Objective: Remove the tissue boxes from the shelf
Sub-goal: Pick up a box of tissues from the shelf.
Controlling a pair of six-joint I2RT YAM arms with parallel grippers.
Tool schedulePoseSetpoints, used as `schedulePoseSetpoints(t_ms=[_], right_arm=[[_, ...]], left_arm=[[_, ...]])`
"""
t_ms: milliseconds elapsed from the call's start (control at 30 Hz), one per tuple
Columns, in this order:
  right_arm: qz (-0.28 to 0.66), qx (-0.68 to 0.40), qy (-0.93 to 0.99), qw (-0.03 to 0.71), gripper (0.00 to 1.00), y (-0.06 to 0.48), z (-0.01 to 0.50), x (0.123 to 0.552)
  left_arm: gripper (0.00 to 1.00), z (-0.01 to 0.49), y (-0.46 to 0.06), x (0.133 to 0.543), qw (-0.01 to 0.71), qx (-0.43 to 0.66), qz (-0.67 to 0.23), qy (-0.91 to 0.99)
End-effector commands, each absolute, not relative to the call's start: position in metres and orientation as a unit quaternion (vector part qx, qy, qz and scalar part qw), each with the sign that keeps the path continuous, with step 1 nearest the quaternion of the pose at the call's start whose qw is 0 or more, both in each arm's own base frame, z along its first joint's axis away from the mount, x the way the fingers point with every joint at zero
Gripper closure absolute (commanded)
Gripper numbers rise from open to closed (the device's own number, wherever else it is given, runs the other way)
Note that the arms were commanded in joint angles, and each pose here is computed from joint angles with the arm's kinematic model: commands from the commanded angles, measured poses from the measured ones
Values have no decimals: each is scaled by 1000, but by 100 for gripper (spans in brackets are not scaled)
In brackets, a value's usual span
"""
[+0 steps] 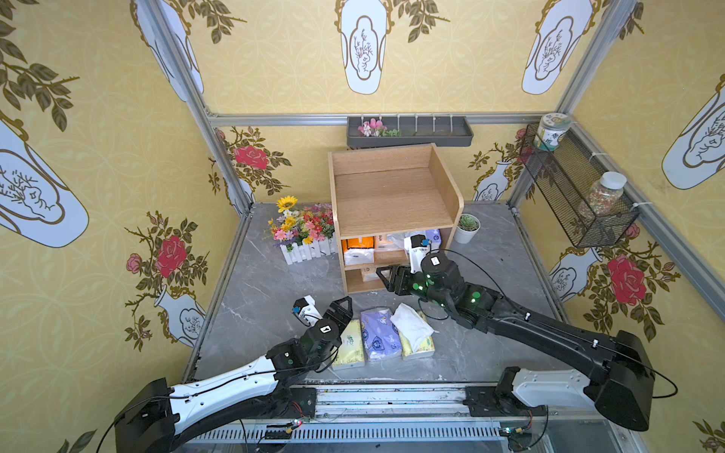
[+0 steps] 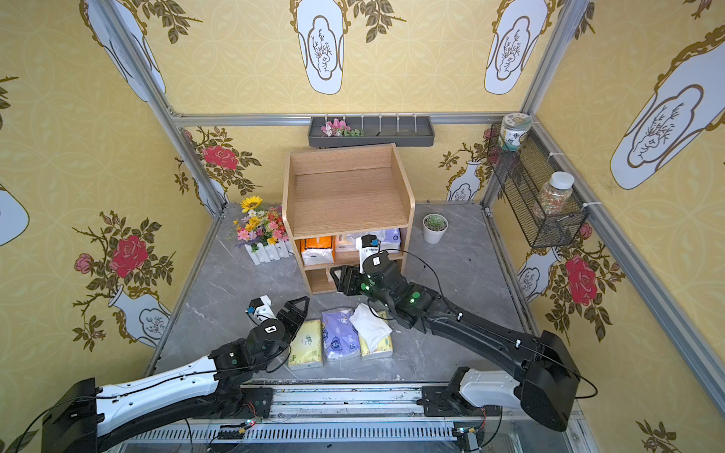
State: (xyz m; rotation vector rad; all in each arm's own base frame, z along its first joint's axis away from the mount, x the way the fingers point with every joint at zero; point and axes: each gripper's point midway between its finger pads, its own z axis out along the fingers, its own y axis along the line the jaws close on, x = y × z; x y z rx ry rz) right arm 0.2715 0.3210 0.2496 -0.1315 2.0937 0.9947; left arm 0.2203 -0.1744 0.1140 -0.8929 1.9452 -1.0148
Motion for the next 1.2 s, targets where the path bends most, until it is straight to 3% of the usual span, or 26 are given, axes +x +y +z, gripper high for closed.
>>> schedulePoseSetpoints(t_ms=[0,400,1167], right_arm=[[410,-18,788,460,36,330,280,292],[362,25,783,506,44,333,267,322],[339,39,766,545,54,345,265,340]], left_arm=[[16,120,-176,221,381,-346,-412,752],[17,123,-170,217,383,-347,-428,741],[17,123,-170,217,384,-338,-428,745]])
